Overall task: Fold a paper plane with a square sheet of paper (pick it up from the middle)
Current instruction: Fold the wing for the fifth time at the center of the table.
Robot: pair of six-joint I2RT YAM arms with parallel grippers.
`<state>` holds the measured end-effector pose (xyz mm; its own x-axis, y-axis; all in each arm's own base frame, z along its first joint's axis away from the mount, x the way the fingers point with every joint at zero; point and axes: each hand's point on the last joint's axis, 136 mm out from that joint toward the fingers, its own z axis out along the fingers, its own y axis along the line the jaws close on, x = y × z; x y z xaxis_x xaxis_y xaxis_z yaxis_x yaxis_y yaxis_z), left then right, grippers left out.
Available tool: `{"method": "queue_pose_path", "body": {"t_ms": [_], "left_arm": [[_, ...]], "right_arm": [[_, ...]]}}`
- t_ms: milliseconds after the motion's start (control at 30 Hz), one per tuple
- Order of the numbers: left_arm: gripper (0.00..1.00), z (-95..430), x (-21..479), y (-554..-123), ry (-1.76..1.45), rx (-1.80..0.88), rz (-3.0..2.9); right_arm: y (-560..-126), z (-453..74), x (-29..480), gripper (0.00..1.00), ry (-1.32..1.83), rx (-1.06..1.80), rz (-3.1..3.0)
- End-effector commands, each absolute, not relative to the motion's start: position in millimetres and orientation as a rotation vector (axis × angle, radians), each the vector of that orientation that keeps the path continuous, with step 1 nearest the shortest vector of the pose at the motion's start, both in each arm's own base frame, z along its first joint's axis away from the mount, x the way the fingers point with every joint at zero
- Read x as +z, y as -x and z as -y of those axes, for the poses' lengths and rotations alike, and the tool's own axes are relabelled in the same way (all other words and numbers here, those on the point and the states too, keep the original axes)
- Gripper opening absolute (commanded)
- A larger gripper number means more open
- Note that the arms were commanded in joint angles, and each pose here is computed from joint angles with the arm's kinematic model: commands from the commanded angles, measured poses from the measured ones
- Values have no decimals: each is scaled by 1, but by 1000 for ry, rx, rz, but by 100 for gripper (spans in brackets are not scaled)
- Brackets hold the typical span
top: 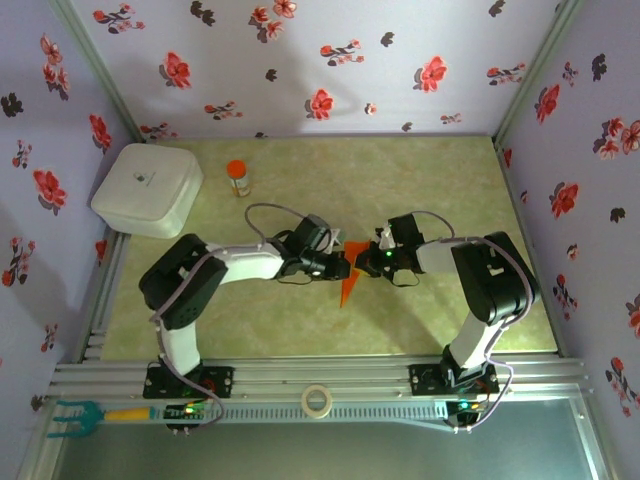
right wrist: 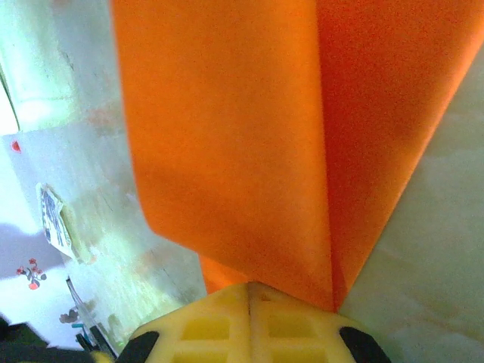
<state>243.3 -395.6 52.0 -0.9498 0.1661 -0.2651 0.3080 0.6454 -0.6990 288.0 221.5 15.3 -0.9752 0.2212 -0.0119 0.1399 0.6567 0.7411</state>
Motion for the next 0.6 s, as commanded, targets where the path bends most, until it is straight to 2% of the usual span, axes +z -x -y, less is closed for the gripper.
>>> {"method": "queue_pose_path", "body": {"t_ms": [0, 233, 333, 567], "left_arm": [[0, 408, 47, -249, -376, -1243, -2700], [0, 398, 11, -242, -336, -1173, -2803], [0, 380, -9, -235, -315, -1050, -2879], [0, 350, -34, -200, -361, -990, -2976]], "right_arm": [[-279, -203, -10, 5, -414, 1056, -2850], [-279, -203, -7, 5, -412, 1063, -2847], [-281, -205, -3, 6, -407, 1081, -2834], [-294, -204, 41, 10, -310, 1091, -2732]]}}
